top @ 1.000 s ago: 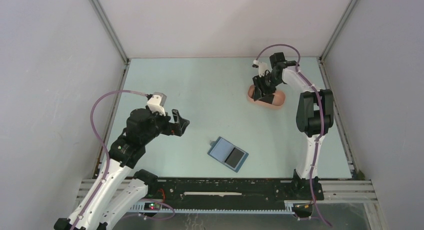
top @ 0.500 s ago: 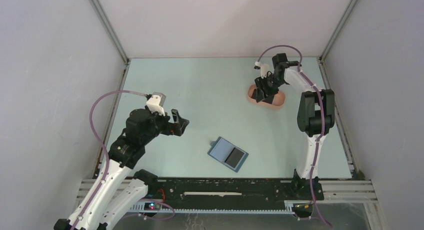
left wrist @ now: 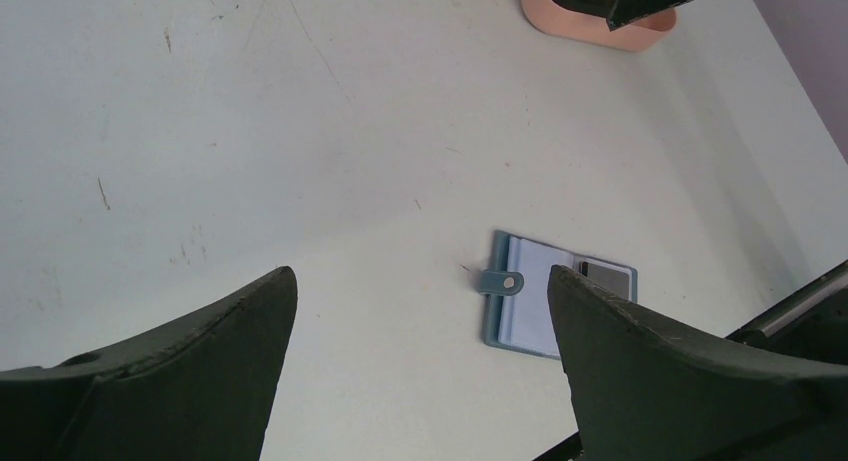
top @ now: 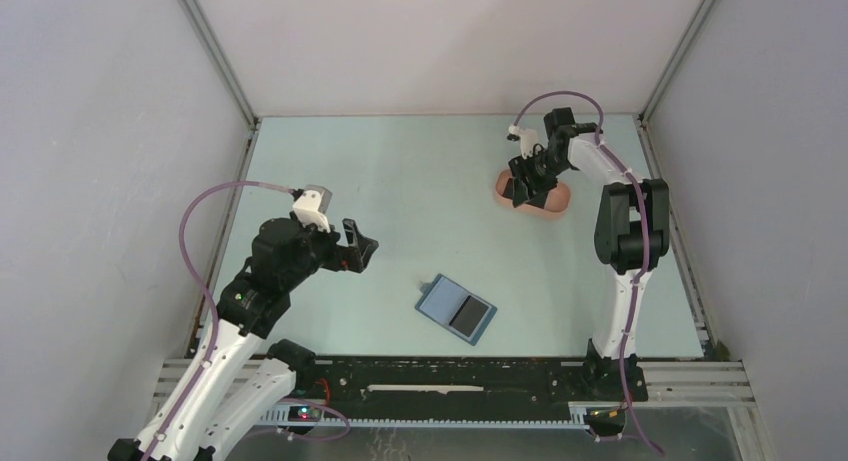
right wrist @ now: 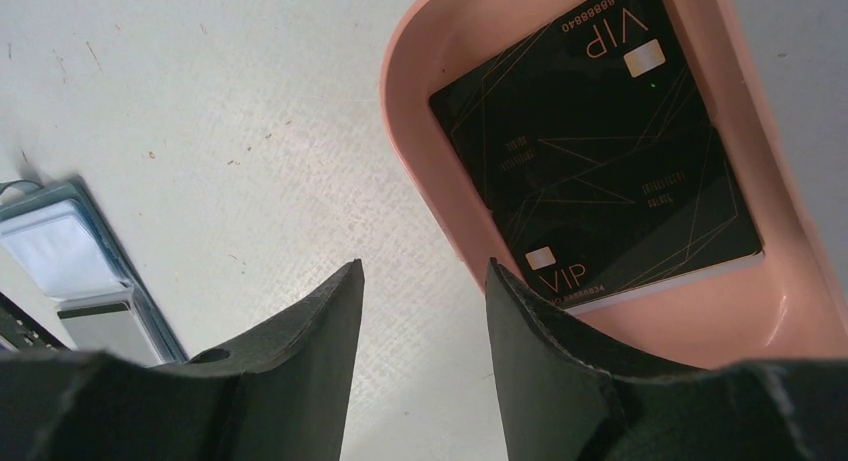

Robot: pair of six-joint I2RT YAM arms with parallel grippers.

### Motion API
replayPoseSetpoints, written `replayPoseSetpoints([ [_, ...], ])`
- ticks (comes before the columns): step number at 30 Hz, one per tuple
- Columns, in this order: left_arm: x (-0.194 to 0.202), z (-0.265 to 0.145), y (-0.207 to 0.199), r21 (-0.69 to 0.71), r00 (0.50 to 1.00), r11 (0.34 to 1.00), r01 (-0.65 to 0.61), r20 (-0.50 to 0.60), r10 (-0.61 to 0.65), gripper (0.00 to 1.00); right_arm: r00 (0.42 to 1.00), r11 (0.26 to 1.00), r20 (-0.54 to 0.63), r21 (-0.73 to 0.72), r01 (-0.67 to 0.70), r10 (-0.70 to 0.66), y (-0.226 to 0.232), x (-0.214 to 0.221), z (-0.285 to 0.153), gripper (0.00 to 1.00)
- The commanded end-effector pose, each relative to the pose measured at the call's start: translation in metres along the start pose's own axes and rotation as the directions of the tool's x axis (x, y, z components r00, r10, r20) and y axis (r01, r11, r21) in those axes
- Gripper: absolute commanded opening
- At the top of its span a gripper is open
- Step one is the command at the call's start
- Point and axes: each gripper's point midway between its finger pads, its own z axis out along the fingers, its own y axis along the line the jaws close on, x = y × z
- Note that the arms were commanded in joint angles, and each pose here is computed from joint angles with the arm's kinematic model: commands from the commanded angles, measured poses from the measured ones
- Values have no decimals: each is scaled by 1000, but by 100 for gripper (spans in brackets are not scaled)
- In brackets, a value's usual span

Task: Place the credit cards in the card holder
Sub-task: Move the storage box to the center of the board.

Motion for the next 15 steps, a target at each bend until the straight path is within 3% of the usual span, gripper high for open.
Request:
replayPoseSetpoints([
  [1,1,0,5,-16,1000,1000,-16,8,16,100,1000,1000,-15,0,10,-10,-1,7,-2,57],
  [15,1,-1,4,-11,1000,1000,-17,10,17,100,993,998,-103,-39,52,-56,15,45,3,53],
])
